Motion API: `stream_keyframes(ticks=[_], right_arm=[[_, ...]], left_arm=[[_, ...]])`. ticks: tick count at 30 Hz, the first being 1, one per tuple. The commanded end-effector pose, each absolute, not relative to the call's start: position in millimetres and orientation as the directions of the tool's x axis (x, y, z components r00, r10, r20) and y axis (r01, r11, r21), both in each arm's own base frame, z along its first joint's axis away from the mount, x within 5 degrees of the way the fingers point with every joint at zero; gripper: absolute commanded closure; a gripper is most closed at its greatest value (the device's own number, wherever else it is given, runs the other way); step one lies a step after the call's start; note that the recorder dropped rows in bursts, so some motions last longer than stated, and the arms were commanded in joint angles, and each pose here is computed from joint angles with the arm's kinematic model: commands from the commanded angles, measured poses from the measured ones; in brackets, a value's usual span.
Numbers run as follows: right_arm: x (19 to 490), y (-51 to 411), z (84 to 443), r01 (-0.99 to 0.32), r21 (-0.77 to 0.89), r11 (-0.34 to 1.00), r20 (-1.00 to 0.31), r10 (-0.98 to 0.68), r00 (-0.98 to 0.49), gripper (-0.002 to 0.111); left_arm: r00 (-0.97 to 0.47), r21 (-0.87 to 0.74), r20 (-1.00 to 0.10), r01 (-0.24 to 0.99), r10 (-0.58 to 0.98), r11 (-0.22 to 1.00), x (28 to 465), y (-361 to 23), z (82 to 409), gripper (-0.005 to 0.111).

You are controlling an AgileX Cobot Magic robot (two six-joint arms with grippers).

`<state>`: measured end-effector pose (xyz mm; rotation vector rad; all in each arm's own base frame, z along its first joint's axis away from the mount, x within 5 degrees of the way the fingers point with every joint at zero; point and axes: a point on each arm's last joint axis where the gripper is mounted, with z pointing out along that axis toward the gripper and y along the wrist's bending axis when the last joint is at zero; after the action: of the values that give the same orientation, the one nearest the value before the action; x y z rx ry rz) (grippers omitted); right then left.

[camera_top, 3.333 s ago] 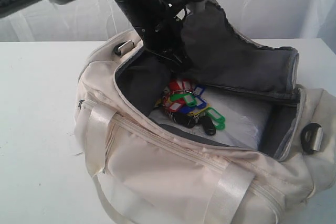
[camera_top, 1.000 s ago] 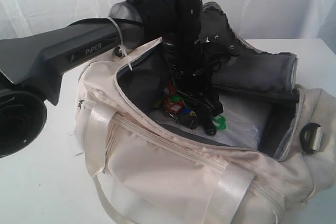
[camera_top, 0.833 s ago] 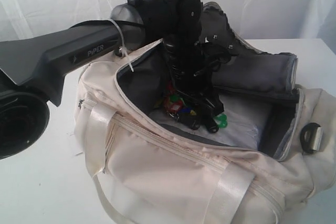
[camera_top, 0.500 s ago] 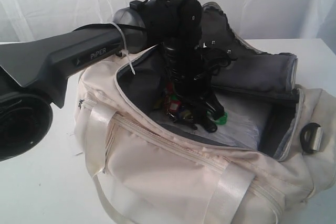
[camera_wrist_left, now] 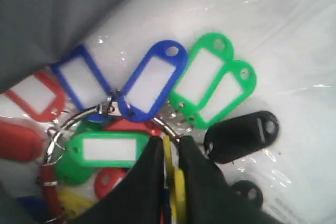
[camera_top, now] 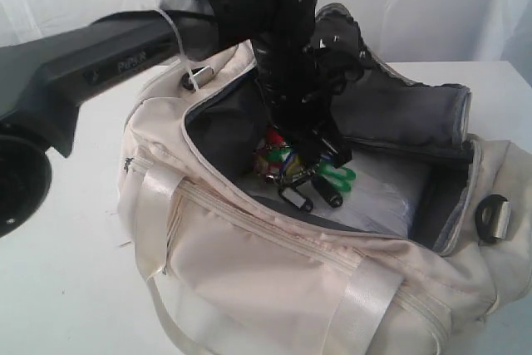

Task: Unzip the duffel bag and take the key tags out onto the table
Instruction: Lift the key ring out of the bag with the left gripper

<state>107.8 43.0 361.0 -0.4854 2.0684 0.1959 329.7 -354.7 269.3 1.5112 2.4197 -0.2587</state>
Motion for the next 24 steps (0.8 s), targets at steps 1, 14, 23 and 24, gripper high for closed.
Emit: stream_keyframes(ticks=[1,14,23,24], right_arm=[[107.2,41.4,361.1,-0.406,-0.062,0.912,-0.855,-0.258,-0.450,0.108],[107.2,41.4,361.1,-0.405,-0.061,0.912,-0.855,-0.257,-0.450,0.108],[107.3,41.5,361.3,-0.405,-0.061,0.912,-0.856,-0.257,-0.449,0.108],[107.3,41.5,361.3,-0.405,-0.061,0.912,-0.856,-0.257,-0.449,0.108]], left_arm=[[-0.385,0.023,-0.405,0.903,0.829,0.430,317.7,-343.5,313.9,0.107],[-0.286,0.108,-0.563,0.905,0.775,0.412,295.3,-319.8,386.9,0.107],[-0.229,0.169,-0.608,0.898,0.760,0.406,282.8,-304.0,418.0,0.107],[-0.221,0.181,-0.612,0.896,0.760,0.406,282.0,-302.1,421.1,0.107]])
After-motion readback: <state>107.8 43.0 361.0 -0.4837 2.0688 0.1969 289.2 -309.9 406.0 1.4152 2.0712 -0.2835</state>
